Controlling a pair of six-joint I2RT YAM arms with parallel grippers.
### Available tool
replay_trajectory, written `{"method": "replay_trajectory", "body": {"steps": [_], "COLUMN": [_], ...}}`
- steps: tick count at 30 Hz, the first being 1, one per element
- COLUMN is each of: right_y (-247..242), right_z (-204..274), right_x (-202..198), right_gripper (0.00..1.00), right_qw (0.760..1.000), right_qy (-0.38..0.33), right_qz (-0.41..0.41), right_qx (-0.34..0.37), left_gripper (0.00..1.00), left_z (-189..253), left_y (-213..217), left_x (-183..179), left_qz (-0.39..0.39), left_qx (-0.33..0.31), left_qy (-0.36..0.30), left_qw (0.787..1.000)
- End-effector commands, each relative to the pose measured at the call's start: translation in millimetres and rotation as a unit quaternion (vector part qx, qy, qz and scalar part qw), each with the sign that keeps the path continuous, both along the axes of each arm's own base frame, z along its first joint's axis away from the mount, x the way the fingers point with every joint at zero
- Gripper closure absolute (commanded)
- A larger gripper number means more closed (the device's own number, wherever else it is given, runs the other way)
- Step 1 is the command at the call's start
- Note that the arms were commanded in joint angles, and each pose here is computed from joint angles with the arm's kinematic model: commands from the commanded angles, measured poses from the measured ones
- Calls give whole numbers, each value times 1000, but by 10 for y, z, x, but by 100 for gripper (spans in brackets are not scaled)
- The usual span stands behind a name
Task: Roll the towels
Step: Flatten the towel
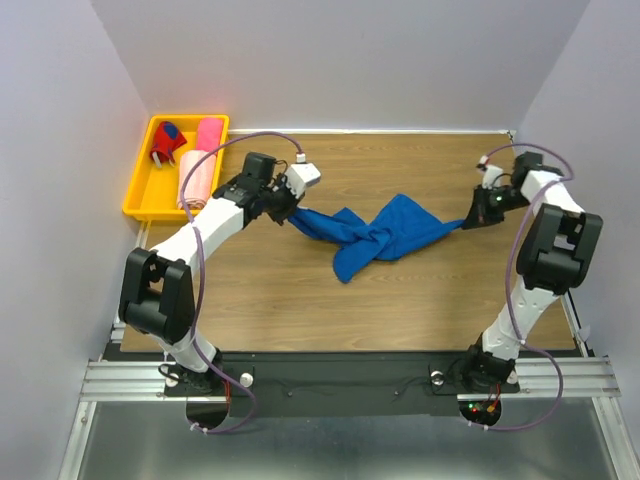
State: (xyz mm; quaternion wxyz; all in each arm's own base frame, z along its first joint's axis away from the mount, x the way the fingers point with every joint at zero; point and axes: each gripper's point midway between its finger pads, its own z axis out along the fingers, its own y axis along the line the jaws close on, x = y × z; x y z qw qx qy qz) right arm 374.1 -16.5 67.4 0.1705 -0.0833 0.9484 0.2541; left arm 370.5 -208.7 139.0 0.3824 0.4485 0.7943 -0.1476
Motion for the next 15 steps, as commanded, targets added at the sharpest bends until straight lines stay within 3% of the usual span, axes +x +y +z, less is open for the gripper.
{"method": "replay_trajectory", "body": {"steps": [1, 15], "right_y": [-313, -919], "right_z": [359, 958], "right_x": [71, 341], "right_gripper": [100, 99], "right_qw": [999, 990], "right_qy": [-47, -113], "right_qz": [-25, -87], "right_qx": [-5, -3], "left_gripper": [100, 100], "left_z": [294, 809], "left_y": [108, 645], "left_x": [112, 500], "left_qz": [17, 97], "left_qx": [-22, -43], "left_qy": [-17, -92], "left_qw": [999, 990]}}
